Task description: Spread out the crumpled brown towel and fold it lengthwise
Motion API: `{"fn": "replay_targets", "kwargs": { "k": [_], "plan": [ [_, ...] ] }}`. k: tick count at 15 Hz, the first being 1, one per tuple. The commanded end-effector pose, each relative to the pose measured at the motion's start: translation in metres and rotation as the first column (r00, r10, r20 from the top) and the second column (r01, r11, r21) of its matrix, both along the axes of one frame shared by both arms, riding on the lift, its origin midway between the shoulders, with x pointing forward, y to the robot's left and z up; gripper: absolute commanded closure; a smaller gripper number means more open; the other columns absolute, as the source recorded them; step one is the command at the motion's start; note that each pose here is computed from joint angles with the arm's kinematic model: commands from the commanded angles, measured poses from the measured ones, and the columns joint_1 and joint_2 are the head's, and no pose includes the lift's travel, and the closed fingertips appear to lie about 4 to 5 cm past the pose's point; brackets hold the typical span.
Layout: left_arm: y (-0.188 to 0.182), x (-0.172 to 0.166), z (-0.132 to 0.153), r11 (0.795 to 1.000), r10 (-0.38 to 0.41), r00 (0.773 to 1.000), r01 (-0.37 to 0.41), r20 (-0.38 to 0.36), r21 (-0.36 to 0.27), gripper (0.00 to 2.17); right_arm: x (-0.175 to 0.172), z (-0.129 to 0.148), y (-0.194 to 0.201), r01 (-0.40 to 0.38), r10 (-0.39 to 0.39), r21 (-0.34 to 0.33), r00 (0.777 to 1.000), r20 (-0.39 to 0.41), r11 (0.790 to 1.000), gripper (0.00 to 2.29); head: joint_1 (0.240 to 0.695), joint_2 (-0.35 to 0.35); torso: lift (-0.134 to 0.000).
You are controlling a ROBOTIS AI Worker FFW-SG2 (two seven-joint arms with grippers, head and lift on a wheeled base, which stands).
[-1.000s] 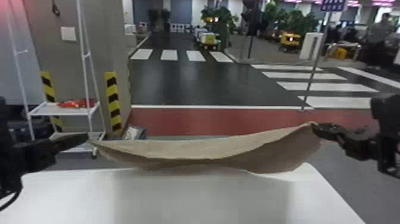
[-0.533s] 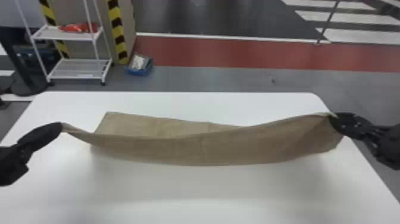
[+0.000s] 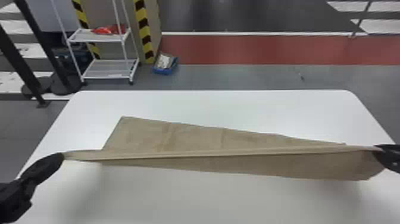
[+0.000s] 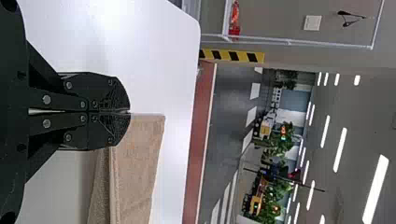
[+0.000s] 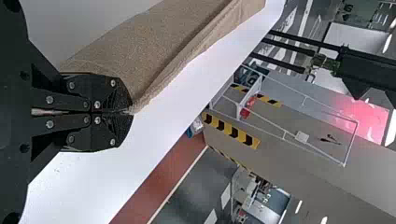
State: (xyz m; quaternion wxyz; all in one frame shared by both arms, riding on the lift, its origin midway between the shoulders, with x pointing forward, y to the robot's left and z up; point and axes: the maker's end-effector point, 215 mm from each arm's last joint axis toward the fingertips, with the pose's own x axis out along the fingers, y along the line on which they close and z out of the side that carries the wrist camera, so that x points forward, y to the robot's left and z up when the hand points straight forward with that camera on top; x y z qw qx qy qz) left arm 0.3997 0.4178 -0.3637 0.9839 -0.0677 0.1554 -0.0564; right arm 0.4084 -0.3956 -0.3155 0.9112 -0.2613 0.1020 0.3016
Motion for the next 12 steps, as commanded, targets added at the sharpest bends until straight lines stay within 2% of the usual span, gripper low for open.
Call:
{"fn": "replay_targets", "kwargs": {
  "k": [1,3,5,6,7,9,10,12],
  "plan": [
    [-0.013,0.025,-0.001,1.000,-0.011,0.999,0.011,-0.035,0.003,1.38,0.005,-0.008,-0.006,0.005,-0.006,-0.015,1.000,-0.025,1.000,1.31,0.695,0.033,-0.124],
    [-0.040,0.059,-0.008,0.999,-0.047,0.995,0.048,-0.083,0.015,1.38,0.017,-0.020,-0.004,0.008,-0.009,-0.020,0.999,-0.051,1.000,1.31,0.695,0.017,-0.124],
    [-0.076,0.102,-0.007,0.993,-0.100,0.990,0.105,-0.097,0.044,1.38,0.033,-0.034,-0.006,0.027,-0.029,-0.022,0.995,-0.100,0.999,1.31,0.695,-0.008,-0.124],
    [-0.090,0.117,-0.015,0.992,-0.114,0.984,0.121,-0.134,0.045,1.38,0.041,-0.039,-0.007,0.033,-0.034,-0.013,0.992,-0.122,0.999,1.31,0.695,-0.021,-0.124],
    [-0.103,0.133,-0.017,0.988,-0.131,0.980,0.141,-0.149,0.065,1.38,0.047,-0.043,-0.010,0.045,-0.045,-0.004,0.989,-0.138,0.999,1.31,0.695,-0.052,-0.124],
    [-0.119,0.155,-0.022,0.986,-0.144,0.971,0.156,-0.189,0.050,1.38,0.055,-0.052,-0.016,0.072,-0.071,0.002,0.983,-0.171,0.997,1.31,0.695,-0.092,-0.124],
    [-0.125,0.165,-0.029,0.984,-0.150,0.963,0.167,-0.224,0.056,1.38,0.058,-0.060,-0.017,0.073,-0.074,-0.008,0.980,-0.185,0.997,1.31,0.695,-0.092,-0.124],
    [-0.122,0.180,-0.031,0.985,-0.133,0.961,0.154,-0.242,0.072,1.38,0.062,-0.067,-0.019,0.087,-0.081,0.021,0.976,-0.200,0.996,1.31,0.695,-0.120,-0.124]
  ]
}}
